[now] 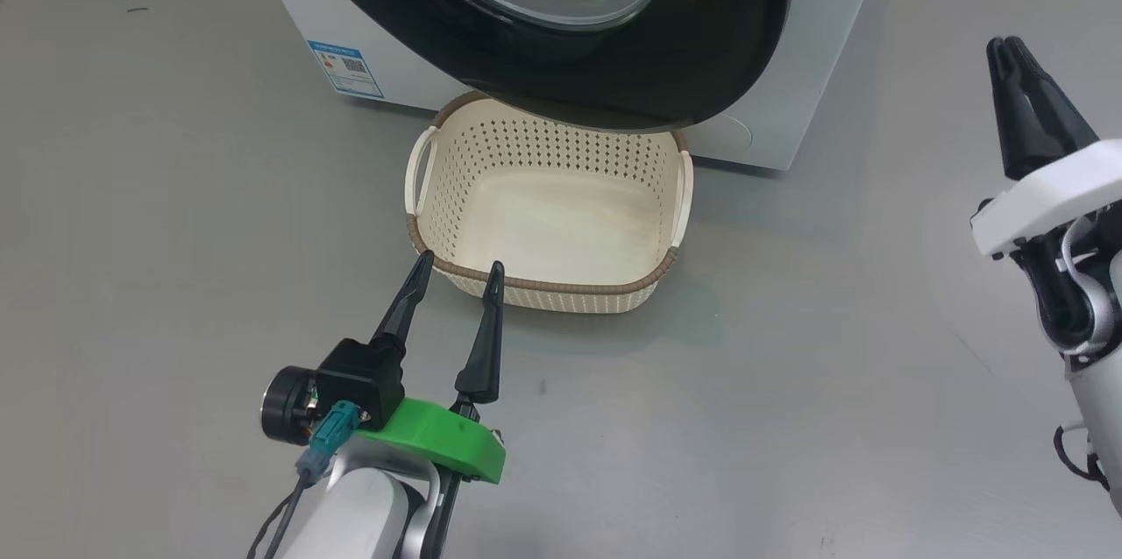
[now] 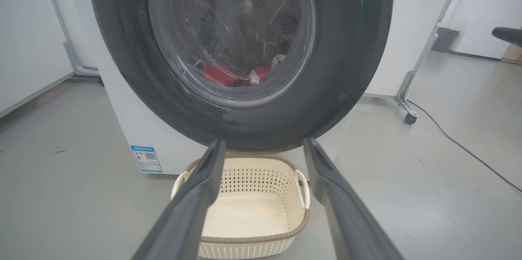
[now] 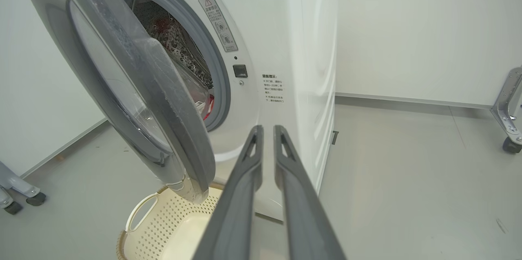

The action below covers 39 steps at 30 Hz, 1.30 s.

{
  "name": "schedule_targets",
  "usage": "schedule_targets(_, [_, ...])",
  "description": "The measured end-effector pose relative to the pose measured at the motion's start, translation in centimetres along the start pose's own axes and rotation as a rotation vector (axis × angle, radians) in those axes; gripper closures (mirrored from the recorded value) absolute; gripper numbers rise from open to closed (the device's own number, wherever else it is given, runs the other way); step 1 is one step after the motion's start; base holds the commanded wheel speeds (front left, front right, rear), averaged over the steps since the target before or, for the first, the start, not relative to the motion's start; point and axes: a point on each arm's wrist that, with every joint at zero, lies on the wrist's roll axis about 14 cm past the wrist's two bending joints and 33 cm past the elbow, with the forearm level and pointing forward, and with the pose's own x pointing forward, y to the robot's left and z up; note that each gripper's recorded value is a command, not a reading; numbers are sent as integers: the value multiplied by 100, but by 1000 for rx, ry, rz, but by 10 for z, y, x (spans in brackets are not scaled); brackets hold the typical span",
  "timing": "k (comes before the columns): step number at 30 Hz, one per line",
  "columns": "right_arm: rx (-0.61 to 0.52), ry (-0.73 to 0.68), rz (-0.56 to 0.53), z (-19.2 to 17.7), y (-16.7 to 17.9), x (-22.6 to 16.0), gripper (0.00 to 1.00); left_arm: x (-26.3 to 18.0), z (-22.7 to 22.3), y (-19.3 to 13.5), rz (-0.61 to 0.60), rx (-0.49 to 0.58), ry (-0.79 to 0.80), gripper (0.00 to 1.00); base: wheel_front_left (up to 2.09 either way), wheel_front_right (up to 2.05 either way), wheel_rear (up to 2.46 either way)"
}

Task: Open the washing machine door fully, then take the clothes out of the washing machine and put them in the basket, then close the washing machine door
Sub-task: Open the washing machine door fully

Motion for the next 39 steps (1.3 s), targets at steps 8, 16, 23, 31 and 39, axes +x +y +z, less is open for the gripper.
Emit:
schedule_targets(8, [-25, -51, -73, -18, -4, -35, 0, -8, 2, 0, 3, 1, -7, 0, 0, 0, 0])
schedule_targets(16, [26, -56, -160, -43, 0, -67, 0, -15, 4, 1, 8, 0, -16, 0, 0, 0, 0])
schedule_targets(23, [56, -44, -255, -55, -15, -89, 0, -13, 9, 3, 10, 3, -31, 0, 0, 0, 0])
schedule_targets(31, [75, -58, -243, -55, -6, -91, 0, -11, 8, 4, 11, 0, -30, 0, 0, 0, 0])
schedule_targets(39, [72, -53, -247, -58, -5, -94, 0, -10, 7, 3, 6, -2, -26, 0, 0, 0, 0])
